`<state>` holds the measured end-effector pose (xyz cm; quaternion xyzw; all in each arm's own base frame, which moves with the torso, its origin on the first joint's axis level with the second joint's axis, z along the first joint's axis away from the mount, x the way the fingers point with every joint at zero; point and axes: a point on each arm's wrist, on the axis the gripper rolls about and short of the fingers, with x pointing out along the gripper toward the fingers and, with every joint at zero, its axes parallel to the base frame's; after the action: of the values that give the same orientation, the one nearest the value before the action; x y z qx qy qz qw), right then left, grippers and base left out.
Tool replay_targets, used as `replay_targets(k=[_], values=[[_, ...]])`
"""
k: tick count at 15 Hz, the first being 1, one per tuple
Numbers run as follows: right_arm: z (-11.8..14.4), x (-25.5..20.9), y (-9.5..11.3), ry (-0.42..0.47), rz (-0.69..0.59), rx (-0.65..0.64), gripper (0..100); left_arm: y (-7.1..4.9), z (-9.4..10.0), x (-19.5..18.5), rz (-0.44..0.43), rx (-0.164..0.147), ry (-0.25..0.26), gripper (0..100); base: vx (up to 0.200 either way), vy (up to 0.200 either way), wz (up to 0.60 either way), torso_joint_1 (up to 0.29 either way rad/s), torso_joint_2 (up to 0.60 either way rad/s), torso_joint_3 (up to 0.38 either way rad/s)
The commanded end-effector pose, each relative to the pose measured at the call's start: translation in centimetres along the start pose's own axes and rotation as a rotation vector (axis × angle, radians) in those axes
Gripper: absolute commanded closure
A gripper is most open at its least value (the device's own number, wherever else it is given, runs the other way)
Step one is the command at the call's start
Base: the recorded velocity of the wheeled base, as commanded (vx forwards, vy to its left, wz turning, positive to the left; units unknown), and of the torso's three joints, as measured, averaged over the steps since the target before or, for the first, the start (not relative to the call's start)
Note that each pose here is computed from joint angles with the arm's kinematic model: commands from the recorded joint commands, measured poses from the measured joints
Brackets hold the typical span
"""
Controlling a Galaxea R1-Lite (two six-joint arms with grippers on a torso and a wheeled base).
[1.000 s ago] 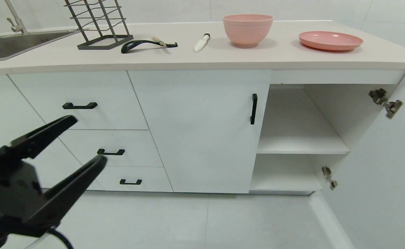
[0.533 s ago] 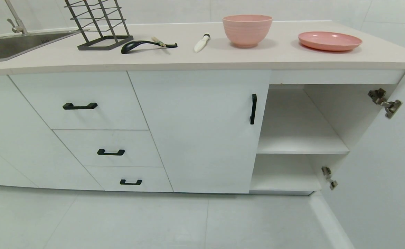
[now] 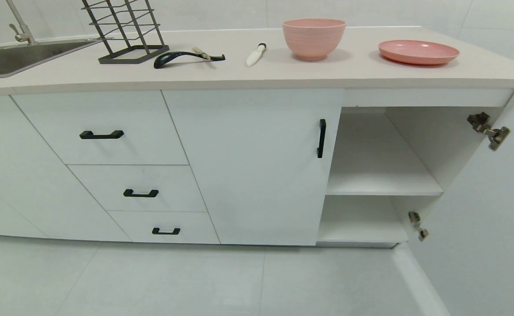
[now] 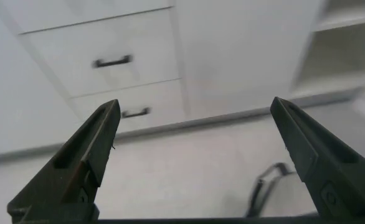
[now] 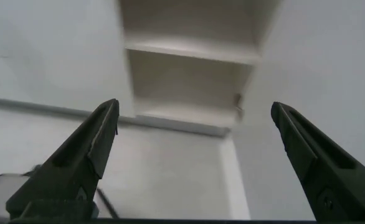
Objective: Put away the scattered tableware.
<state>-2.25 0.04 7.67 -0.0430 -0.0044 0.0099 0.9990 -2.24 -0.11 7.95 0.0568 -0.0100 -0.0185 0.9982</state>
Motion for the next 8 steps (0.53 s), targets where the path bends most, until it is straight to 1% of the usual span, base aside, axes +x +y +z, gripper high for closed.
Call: replay_targets(k=[1, 3, 4, 6, 7, 8], values=[[-0.13, -0.03, -0.01, 0.008, -0.007, 0.020, 0, 0.12, -0.27, -0.05, 0.071, -0.035, 0.011, 0, 0.000, 0.000, 0.00, 0.000, 0.00, 0.000], [-0.14, -0.03, -0.01, 0.010, -0.009, 0.069, 0, 0.11, -0.38, -0.05, 0.066, -0.050, 0.021, 0, 0.000, 0.000, 0.00, 0.000, 0.00, 0.000], [-0.13, -0.03, -0.01, 0.008, -0.011, 0.069, 0, 0.10, -0.38, -0.05, 0.064, -0.058, 0.020, 0, 0.000, 0.000, 0.00, 0.000, 0.00, 0.000], [-0.14, -0.03, -0.01, 0.010, -0.011, 0.080, 0, 0.10, -0.40, -0.05, 0.064, -0.061, 0.022, 0, 0.000, 0.000, 0.00, 0.000, 0.00, 0.000], [-0.14, -0.03, -0.01, 0.010, -0.011, 0.080, 0, 0.10, -0.40, -0.05, 0.064, -0.072, 0.021, 0, 0.000, 0.000, 0.00, 0.000, 0.00, 0.000], [-0.14, -0.03, -0.01, 0.010, -0.011, 0.080, 0, 0.10, -0.40, -0.05, 0.064, -0.081, 0.021, 0, 0.000, 0.000, -0.60, 0.002, 0.00, 0.002]])
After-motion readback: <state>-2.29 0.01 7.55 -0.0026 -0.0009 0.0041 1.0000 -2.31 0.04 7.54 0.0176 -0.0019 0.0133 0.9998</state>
